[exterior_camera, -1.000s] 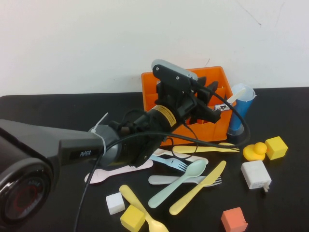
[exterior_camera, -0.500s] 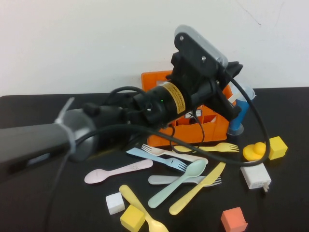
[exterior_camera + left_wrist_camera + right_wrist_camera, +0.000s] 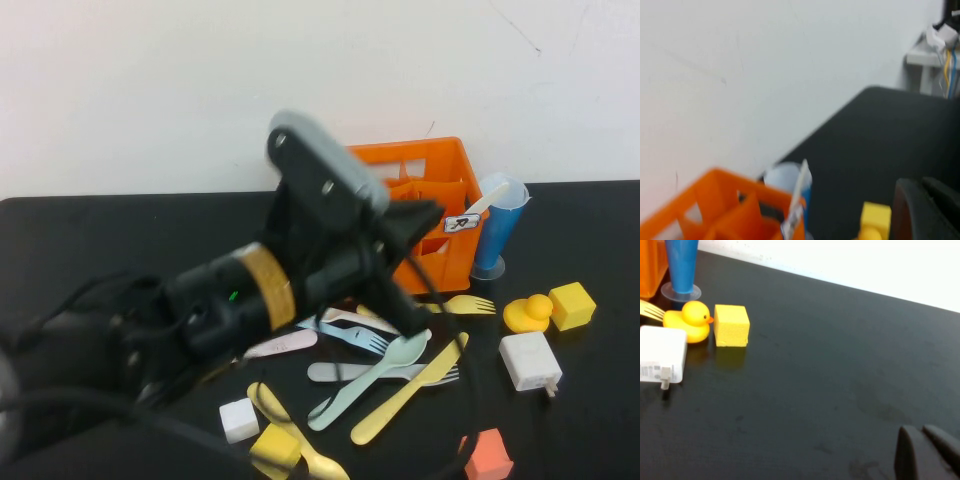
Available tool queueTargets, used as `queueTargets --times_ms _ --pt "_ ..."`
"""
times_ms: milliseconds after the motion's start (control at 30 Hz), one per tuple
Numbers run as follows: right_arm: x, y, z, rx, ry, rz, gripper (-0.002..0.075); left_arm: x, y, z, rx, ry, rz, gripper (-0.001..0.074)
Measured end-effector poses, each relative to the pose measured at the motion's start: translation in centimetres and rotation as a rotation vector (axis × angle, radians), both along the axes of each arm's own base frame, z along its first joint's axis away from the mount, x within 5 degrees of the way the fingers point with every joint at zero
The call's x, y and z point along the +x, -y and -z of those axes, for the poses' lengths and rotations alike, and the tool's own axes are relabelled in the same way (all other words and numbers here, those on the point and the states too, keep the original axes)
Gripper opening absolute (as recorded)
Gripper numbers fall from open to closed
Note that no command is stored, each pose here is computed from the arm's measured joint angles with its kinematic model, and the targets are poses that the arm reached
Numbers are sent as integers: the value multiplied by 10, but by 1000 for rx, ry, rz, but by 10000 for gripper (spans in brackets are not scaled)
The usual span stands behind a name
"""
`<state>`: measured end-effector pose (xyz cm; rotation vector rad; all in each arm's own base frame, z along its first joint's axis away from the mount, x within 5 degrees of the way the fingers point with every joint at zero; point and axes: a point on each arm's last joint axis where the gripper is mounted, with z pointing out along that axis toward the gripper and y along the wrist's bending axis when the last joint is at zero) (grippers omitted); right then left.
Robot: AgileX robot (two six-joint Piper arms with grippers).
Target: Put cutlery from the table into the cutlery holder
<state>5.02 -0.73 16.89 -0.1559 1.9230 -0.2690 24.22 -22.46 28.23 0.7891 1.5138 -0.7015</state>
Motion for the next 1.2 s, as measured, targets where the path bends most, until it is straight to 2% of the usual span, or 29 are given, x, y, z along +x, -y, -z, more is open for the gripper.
queueTargets --times_ms 267,500,667,867,1200 --pt "0 0 0 0 0 0 -3 -22 -19 11 35 -47 -13 0" --pt "0 0 0 0 0 0 -3 -41 -39 3 48 -77 -52 0" --pt "0 0 0 0 0 0 -3 -59 -53 -6 12 -85 -50 0" --pt "0 0 0 0 0 0 -3 -65 -68 -15 -24 -99 -112 0" --pt "0 0 0 0 0 0 -3 -92 -138 -38 59 -185 -479 0"
